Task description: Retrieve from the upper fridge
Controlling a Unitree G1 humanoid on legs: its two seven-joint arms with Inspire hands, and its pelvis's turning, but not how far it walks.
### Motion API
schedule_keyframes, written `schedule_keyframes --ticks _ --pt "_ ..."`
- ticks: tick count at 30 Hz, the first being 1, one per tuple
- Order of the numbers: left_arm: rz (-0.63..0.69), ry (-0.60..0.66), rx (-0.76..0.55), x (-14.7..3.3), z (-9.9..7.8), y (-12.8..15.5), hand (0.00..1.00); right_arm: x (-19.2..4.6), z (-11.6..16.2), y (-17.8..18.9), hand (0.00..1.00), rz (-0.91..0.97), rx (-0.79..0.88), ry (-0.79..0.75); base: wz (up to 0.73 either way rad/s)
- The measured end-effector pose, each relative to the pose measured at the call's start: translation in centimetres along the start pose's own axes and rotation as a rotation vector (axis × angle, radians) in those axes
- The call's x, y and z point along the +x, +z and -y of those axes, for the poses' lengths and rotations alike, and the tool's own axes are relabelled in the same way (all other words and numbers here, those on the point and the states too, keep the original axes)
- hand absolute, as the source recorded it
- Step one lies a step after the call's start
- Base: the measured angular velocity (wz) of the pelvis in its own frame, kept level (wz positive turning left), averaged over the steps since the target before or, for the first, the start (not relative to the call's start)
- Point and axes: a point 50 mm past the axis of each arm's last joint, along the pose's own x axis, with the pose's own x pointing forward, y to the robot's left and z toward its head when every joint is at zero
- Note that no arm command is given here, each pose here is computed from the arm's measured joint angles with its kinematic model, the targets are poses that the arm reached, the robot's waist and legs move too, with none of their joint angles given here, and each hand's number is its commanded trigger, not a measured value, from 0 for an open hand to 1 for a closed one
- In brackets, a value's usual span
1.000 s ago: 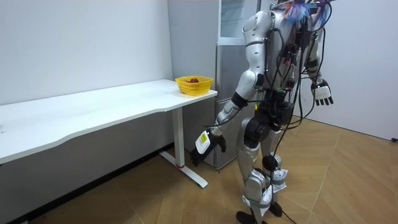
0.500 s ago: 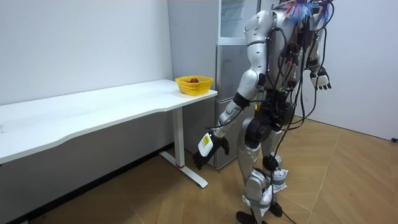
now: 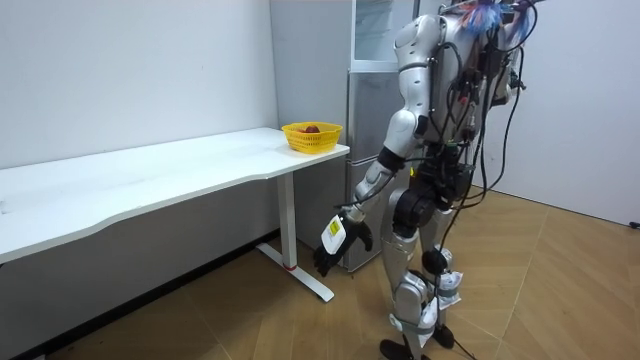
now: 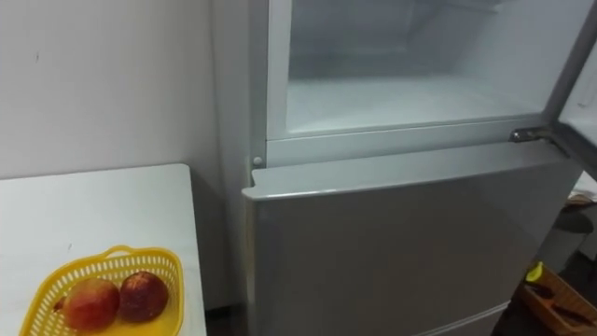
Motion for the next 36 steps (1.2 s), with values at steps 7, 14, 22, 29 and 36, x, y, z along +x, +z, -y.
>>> schedule_keyframes --ticks 7,14,22,29,36 --pt "-0.005 -0.045 -0.009 -0.2 1.0 -0.3 0.00 -1.4 -2.5 -1.9 0.00 -0.067 -0.072 0.271 -0.03" --pt "-0.018 -0.052 -0.008 -0.2 1.2 -0.6 0.00 -3.6 -4.5 -4.4 0.00 -0.191 -0.112 0.517 -0.03" --pt "-0.033 -0.053 -0.009 -0.2 1.0 -1.0 0.00 -6.5 -7.0 -6.0 0.00 -0.272 -0.177 0.855 0.02" --pt "-0.054 -0.060 -0.002 -0.2 1.2 -1.3 0.00 -7.9 -7.8 -7.3 0.00 -0.340 -0.250 1.045 0.04" --pt "-0.028 -0.059 0.025 0.1 1.4 0.0 0.00 -9.2 -7.8 -9.1 0.00 -0.384 -0.341 1.133 0.00"
